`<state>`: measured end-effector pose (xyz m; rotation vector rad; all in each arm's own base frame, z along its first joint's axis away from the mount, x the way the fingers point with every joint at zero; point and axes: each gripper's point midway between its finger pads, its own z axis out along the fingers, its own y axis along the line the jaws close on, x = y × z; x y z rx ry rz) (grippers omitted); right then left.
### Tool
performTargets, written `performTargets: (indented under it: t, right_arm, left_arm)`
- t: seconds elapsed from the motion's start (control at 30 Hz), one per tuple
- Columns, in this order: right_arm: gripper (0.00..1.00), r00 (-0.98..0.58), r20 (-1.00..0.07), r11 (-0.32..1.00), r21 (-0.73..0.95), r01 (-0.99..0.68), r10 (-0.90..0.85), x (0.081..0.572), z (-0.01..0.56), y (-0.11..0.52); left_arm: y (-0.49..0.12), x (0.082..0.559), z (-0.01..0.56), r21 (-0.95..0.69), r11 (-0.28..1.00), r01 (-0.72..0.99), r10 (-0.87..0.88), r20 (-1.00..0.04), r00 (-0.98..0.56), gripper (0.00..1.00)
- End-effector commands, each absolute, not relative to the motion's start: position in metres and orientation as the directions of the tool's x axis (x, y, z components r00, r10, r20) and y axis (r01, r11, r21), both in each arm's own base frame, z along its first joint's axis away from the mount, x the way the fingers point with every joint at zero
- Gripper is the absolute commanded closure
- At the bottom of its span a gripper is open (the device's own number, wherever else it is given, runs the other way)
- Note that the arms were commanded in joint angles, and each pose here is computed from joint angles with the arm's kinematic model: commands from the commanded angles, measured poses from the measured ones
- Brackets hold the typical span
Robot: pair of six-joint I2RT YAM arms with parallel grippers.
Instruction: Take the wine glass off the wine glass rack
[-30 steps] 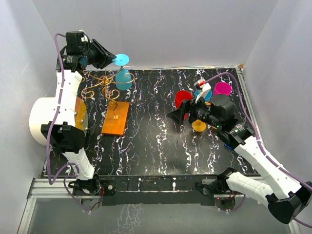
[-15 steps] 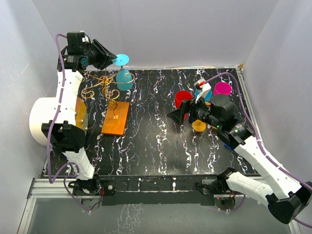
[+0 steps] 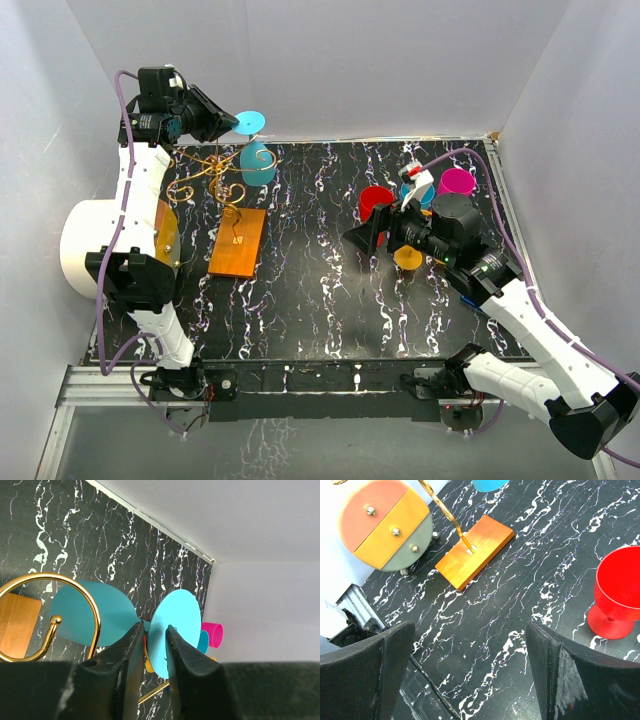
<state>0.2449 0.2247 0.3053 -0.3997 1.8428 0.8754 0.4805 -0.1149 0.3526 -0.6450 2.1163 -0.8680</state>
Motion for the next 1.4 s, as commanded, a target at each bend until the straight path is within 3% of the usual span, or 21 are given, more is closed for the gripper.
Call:
performTargets:
  t: [0.0,0.47,1.37]
  right_arm:
    - [0.10,-0.359,-0.921,0.672,0.362,-0.646,0.151,0.245,0.330,0.223]
    - [0.09,-0.363,-0.920,0.669,0.364,-0.649,0.148,0.245,0.330,0.224]
    - [0.09,-0.367,-0.915,0.654,0.382,-0.654,0.167,0.237,0.335,0.222]
  left_arm:
    - [-0.120,0.476,0.364,-0.761,0.639,-0.116,-0.657,-0.461,-0.596,0.84]
    - [-0.125,0.472,0.388,-0.808,0.587,-0.060,-0.687,-0.457,-0.565,1.00]
    - [-0.124,0.434,0.417,-0.870,0.492,-0.002,-0.737,-0.416,-0.533,1.00]
